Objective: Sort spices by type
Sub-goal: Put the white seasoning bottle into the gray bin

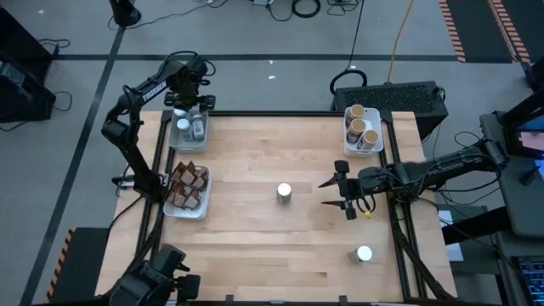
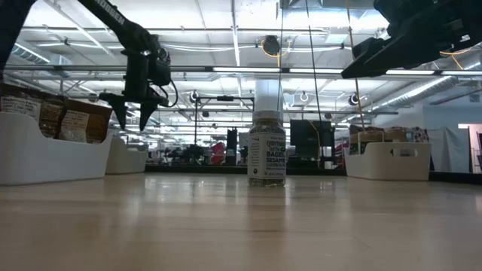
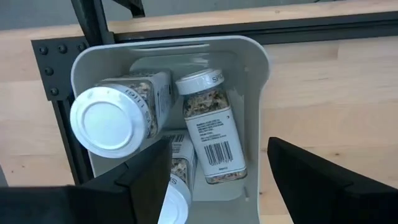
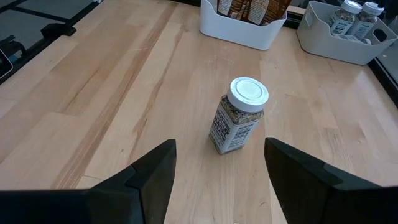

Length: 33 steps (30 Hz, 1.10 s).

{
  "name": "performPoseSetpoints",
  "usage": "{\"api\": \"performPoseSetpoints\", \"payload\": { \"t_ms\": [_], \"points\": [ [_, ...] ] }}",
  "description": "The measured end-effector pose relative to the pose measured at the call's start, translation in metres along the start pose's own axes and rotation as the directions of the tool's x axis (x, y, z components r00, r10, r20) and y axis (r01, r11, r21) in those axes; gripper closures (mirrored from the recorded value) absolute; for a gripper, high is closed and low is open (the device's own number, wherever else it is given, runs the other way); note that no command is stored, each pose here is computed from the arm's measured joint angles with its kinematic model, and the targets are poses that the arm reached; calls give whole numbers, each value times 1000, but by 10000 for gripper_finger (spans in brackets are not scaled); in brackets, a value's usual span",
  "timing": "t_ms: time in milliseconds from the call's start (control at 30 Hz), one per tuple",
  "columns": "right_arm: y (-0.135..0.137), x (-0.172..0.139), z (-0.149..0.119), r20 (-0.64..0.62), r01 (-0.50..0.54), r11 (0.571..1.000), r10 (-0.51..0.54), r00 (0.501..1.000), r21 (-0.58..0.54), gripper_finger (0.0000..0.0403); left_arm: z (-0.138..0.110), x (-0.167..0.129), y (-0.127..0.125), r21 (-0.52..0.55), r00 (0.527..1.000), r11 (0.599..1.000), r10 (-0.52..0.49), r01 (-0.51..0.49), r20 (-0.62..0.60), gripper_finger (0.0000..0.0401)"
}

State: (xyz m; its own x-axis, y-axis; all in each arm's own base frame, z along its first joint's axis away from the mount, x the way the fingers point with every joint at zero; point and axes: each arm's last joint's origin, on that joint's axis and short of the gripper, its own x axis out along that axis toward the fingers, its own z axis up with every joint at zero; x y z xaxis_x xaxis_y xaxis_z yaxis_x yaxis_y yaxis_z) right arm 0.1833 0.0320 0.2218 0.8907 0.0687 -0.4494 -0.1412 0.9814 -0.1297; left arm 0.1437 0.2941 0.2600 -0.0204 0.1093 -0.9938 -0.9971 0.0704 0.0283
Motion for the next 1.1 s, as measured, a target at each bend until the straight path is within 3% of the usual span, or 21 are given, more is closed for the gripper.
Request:
{"api": "performPoseSetpoints", "payload": {
  "t_ms": [467, 667, 1100],
  "points": [
    [0, 0, 0, 0, 0, 1000, 0, 1000, 1, 177, -5, -2, -22, 90, 999, 996, -8, 3, 52, 134],
    [0, 0, -1, -15, -1, 1000, 1, 1000, 0, 177, -8, 8, -19, 66, 992, 992, 101, -106, 70, 165],
    [0, 0, -2, -23, -2, 1000, 2, 1000, 3, 177, -20, 37, -19, 74, 997, 994, 77, -78, 14, 180]
  ]
}}
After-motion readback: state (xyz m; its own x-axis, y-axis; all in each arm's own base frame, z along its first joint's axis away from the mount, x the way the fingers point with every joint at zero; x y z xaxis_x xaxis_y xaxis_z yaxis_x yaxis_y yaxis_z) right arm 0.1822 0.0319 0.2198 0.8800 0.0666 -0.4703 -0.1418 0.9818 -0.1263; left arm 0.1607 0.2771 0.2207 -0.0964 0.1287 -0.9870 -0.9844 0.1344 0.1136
